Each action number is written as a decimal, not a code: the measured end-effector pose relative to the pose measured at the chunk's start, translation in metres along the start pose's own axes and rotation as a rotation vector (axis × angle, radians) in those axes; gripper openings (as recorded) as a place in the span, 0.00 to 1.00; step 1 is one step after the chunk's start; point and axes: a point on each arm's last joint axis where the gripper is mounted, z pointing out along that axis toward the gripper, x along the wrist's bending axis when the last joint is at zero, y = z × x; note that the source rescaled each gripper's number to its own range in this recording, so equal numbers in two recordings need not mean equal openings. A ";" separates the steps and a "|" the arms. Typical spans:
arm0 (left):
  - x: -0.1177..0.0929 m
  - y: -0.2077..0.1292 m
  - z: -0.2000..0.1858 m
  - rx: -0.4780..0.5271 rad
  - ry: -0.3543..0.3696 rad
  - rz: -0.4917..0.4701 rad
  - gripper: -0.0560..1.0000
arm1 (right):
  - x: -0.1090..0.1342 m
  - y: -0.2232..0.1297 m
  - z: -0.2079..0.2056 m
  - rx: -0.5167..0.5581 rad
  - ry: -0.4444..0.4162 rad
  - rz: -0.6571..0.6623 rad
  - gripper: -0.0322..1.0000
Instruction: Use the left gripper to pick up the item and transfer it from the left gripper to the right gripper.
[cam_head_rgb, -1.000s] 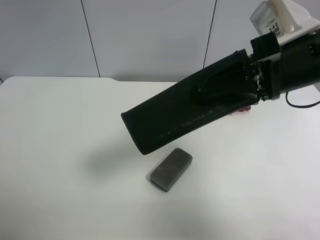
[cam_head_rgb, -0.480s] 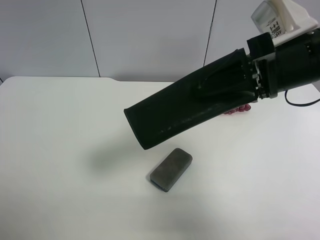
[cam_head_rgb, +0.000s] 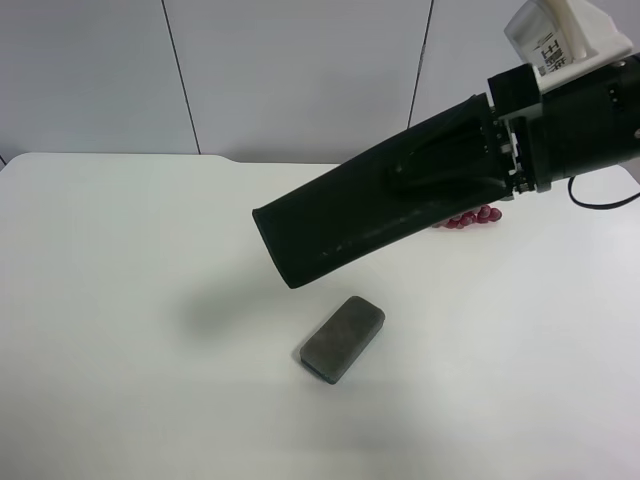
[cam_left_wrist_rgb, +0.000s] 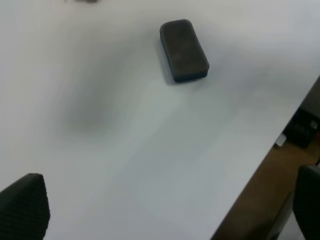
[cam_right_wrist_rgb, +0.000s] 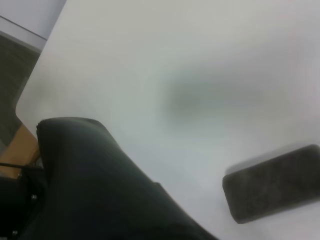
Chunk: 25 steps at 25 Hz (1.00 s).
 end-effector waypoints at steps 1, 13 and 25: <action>0.000 0.000 0.000 -0.004 0.000 -0.001 0.98 | 0.000 0.000 0.000 0.002 -0.001 -0.001 0.04; 0.000 0.001 0.000 -0.001 0.078 -0.039 0.98 | -0.009 -0.008 -0.001 0.082 -0.100 0.041 0.03; -0.002 0.002 0.002 0.021 0.416 -0.208 0.98 | -0.028 0.017 -0.039 0.121 -0.331 0.136 0.03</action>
